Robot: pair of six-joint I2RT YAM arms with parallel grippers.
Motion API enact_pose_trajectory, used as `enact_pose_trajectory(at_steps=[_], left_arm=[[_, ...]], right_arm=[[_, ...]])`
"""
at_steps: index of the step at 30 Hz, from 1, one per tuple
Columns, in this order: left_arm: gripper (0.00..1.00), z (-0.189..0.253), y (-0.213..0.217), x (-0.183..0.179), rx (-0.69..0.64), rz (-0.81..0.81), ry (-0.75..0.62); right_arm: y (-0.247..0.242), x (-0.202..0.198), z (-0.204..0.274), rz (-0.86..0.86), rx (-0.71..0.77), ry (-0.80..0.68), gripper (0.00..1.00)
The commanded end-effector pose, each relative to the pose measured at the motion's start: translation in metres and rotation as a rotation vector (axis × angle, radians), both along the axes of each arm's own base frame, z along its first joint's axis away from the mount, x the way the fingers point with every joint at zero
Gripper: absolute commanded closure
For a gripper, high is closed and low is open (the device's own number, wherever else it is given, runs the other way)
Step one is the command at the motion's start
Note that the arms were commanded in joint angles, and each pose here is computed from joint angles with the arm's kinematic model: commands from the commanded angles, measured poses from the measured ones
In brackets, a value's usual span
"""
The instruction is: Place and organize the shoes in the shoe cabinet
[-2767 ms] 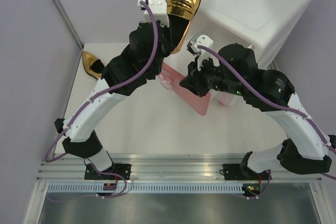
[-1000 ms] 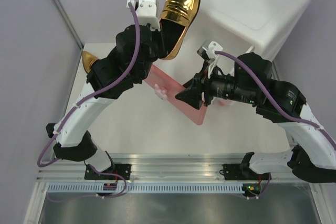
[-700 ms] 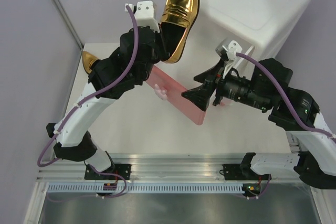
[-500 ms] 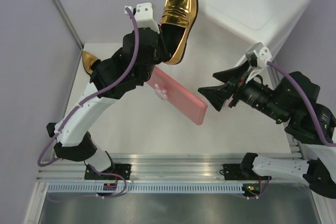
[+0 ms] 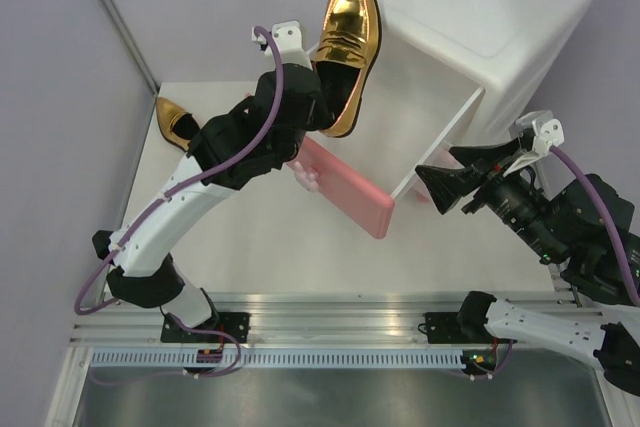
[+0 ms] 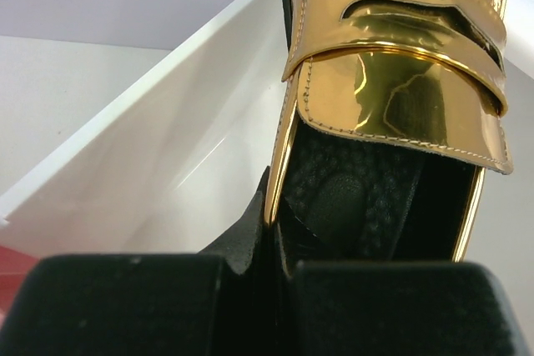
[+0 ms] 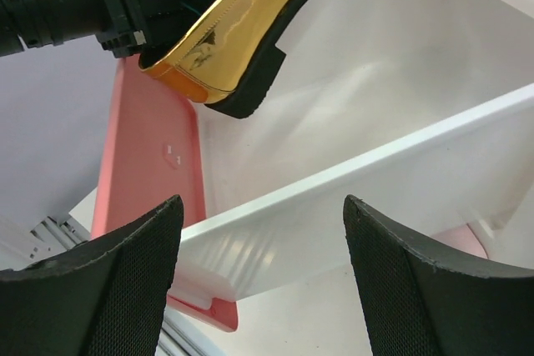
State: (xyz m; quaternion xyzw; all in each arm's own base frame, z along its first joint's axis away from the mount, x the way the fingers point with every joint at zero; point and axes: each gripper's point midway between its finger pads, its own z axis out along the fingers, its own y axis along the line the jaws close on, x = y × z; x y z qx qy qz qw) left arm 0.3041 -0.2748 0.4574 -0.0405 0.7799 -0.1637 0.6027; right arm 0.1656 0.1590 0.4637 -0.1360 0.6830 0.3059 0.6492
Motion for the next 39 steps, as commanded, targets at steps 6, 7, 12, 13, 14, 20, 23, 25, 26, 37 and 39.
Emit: enact_pose_trajectory(at_steps=[6, 7, 12, 13, 14, 20, 23, 25, 26, 37, 39], left_arm=[[0.98, 0.03, -0.006, 0.0, -0.181, 0.0, -0.04], [0.98, 0.03, -0.007, 0.0, -0.184, -0.003, -0.04], [0.94, 0.026, -0.011, 0.0, -0.177, -0.011, -0.032], [0.94, 0.025, -0.011, 0.001, -0.177, -0.01, -0.029], [0.94, 0.026, -0.011, 0.0, -0.179, -0.013, -0.03], [0.94, 0.026, -0.015, 0.003, -0.163, -0.02, -0.036], [0.94, 0.028, -0.017, 0.003, -0.168, -0.028, -0.038], [0.94, 0.027, -0.017, 0.003, -0.165, -0.027, -0.037], [0.94, 0.027, -0.018, 0.003, -0.164, -0.029, -0.038], [0.95, 0.039, -0.017, 0.004, -0.173, -0.036, -0.075], [0.95, 0.039, -0.016, 0.003, -0.175, -0.037, -0.076]], right_arm=[[-0.013, 0.004, 0.0, -0.067, 0.042, -0.012, 0.18], [-0.011, 0.005, 0.003, -0.063, 0.05, -0.019, 0.17], [-0.002, 0.008, 0.024, -0.046, 0.082, -0.046, 0.17], [0.004, 0.011, 0.031, -0.045, 0.093, -0.051, 0.17], [0.007, 0.013, 0.035, -0.047, 0.101, -0.052, 0.17], [0.043, 0.032, 0.053, -0.032, 0.153, -0.022, 0.16], [0.051, 0.041, 0.059, -0.06, 0.196, -0.009, 0.02], [0.054, 0.049, 0.063, -0.087, 0.224, -0.003, 0.02], [0.054, 0.053, 0.064, -0.108, 0.23, -0.001, 0.02], [0.068, 0.096, 0.063, -0.317, 0.272, 0.089, 0.21], [0.074, 0.103, 0.058, -0.337, 0.248, 0.104, 0.23]])
